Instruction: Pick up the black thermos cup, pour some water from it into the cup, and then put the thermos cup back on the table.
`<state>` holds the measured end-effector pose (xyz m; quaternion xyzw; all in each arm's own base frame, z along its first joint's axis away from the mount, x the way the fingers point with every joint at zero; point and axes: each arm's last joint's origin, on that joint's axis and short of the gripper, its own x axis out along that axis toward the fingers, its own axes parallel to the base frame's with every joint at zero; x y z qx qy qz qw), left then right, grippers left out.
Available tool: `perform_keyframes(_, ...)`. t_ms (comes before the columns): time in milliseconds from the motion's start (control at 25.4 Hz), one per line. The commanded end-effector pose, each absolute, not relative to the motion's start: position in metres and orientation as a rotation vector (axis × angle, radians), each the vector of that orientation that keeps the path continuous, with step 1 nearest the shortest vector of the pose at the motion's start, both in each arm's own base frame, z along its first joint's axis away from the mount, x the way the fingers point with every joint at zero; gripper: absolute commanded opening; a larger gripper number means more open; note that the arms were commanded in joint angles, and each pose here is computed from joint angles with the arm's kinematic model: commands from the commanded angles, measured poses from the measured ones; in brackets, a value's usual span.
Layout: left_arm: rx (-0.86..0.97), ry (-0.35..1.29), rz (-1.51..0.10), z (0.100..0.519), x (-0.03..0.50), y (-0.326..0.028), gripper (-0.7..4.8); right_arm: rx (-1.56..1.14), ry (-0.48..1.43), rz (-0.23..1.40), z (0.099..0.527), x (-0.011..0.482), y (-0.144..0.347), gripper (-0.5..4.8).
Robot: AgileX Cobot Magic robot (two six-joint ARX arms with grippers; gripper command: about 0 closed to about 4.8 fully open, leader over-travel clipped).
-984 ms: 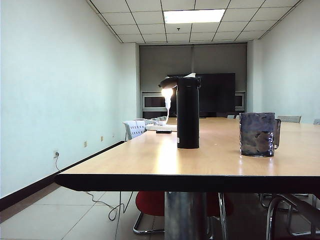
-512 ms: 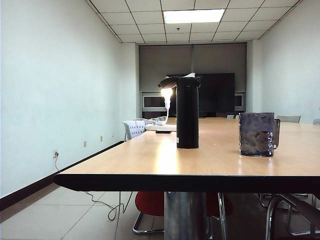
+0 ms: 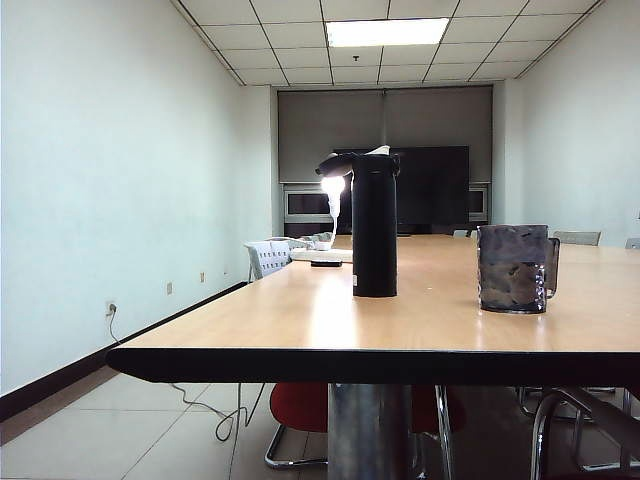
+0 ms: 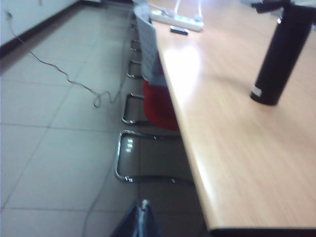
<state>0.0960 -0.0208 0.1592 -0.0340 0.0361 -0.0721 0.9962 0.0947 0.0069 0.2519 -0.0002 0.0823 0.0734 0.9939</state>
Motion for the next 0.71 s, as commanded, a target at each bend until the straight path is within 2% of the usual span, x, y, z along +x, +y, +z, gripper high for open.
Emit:
perform_keyframes(39, -0.032, 0.075, -0.091, 0.158, 0.096, -0.015, -0.06, -0.003, 0.15, 0.147, 0.254, 0.095, 0.007, -0.01)
perform_keyframes(709, 0.012, 0.081, 0.094, 0.158, 0.097, 0.008, -0.05, -0.003, 0.138, 0.147, 0.255, 0.093, 0.007, -0.01)
